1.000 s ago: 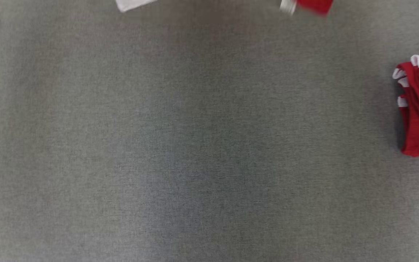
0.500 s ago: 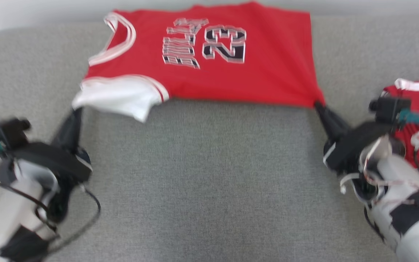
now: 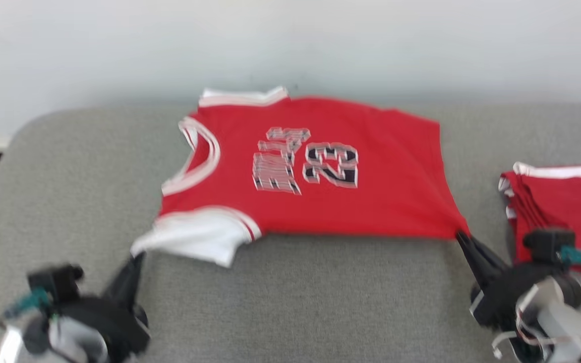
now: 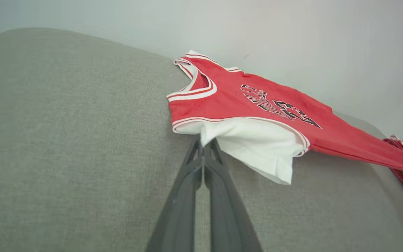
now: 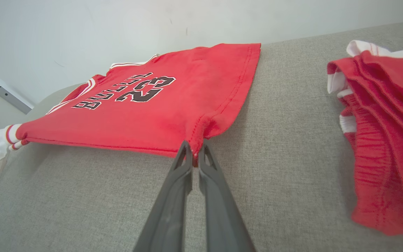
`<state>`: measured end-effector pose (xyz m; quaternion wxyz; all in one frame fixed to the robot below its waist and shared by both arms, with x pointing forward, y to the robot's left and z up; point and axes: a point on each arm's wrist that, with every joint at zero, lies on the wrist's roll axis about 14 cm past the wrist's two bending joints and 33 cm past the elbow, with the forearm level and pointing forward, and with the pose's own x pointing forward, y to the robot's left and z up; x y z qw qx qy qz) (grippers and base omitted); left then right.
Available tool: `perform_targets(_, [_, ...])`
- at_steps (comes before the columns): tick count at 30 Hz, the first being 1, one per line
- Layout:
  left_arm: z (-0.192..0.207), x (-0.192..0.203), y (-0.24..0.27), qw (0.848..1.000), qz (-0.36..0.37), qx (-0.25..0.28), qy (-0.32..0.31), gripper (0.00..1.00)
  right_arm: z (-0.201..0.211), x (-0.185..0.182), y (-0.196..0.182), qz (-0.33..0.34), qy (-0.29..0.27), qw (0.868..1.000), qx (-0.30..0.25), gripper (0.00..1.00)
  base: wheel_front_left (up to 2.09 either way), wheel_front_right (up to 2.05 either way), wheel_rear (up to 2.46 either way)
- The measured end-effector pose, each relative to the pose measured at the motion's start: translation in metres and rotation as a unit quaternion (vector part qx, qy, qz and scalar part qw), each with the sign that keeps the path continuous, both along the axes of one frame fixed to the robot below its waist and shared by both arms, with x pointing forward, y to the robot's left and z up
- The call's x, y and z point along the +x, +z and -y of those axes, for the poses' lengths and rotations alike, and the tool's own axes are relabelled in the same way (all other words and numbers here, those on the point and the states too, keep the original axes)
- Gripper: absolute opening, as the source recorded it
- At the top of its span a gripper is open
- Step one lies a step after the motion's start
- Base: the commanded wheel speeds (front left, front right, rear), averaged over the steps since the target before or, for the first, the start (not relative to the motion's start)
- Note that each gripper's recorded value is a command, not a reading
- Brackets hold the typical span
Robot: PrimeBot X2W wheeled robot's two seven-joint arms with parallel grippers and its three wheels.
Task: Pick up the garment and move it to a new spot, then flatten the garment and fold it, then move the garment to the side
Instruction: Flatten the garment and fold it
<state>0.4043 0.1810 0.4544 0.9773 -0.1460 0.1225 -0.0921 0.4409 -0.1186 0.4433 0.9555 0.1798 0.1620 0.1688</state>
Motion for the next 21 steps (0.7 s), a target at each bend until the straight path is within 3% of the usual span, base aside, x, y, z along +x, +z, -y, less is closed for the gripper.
perform_targets(9, [0.018, -0.074, -0.013, 1.000, -0.016, -0.023, -0.002, 0.00, 0.024, -0.060, -0.019, -0.025, -0.033, 0.999, -0.007, 0.00, 0.00, 0.00, 0.00])
perform_targets(15, [-0.003, -0.118, -0.026, 0.999, -0.032, -0.009, 0.030, 0.00, 0.005, -0.088, -0.016, -0.022, -0.010, 1.000, 0.002, 0.00, 0.00, 0.00, 0.00])
perform_targets(21, [0.008, -0.141, -0.034, 0.998, -0.050, -0.029, 0.023, 0.00, 0.005, -0.100, -0.023, -0.033, -0.013, 0.999, -0.004, 0.00, 0.00, 0.00, 0.00])
